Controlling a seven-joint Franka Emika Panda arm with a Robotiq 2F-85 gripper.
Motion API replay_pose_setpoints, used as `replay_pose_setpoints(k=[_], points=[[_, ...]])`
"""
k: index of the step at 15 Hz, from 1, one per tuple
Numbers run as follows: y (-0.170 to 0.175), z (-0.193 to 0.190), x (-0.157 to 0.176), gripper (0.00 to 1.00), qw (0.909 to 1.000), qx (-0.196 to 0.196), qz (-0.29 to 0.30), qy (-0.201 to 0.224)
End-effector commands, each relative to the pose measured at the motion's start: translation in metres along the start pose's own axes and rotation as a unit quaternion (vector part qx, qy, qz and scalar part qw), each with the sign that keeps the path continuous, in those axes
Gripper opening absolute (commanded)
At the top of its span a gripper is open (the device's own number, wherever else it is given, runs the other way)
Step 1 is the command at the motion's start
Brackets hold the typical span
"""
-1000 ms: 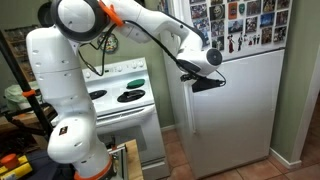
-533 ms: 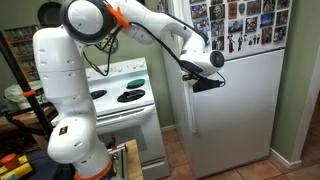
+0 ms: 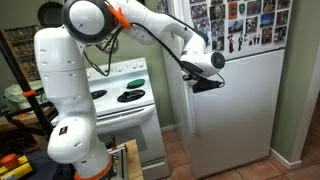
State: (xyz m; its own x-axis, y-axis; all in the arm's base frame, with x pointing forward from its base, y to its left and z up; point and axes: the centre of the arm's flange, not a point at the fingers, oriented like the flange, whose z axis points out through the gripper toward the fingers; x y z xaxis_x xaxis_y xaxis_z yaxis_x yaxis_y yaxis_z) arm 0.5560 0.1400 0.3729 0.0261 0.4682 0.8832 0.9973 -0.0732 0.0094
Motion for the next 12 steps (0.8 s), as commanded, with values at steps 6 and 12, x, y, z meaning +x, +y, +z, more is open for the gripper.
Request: replay_pose_setpoints(k=[6,12], points=[[-0.011,-0.060,-0.023,0.12,0.9994,-0.031,0.011,-0.011],[-0.011,-0.081,-0.032,0.12,0.9991,-0.033,0.013,-0.022]])
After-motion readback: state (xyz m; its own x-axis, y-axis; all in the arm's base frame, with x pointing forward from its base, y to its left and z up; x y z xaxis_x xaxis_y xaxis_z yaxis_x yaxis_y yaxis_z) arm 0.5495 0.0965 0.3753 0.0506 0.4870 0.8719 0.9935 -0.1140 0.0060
